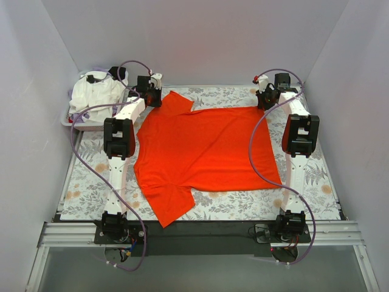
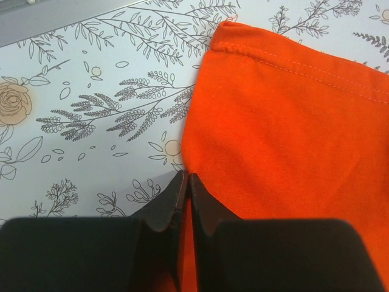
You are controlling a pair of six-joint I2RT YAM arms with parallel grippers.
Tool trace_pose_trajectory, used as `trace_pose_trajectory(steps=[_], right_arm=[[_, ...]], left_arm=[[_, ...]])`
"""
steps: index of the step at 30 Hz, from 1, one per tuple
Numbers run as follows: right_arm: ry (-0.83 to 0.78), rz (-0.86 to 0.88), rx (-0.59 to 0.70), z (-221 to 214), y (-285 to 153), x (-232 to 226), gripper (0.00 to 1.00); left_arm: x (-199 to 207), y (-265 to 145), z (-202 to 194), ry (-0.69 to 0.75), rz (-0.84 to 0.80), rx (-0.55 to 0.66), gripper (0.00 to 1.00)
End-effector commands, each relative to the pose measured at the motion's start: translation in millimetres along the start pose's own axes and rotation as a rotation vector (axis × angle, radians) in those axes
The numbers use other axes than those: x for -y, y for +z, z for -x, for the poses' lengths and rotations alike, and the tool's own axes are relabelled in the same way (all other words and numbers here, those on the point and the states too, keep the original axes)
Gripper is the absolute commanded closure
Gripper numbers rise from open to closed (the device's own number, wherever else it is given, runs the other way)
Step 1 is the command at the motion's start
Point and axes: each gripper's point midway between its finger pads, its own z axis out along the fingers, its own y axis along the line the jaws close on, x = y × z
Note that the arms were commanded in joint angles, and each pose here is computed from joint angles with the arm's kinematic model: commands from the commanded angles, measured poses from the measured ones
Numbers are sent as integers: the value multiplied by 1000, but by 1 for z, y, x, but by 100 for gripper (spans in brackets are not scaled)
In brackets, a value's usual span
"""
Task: Fold and stack the t-shirts
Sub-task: Fold the tshirt
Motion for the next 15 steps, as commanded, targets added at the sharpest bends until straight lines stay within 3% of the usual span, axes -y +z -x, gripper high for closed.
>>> trace_pose_trajectory(steps=[1, 7, 15], right_arm=[[-28, 1, 9, 11, -11, -2, 99], [-38, -9, 24, 19, -17, 1, 99], [-56, -34, 102, 50, -40, 9, 99]], left_arm=[[5, 2, -15, -2, -11, -69, 100], [-2, -1, 16, 19, 25, 21, 100], [-5, -36, 88, 33, 22, 215, 100]])
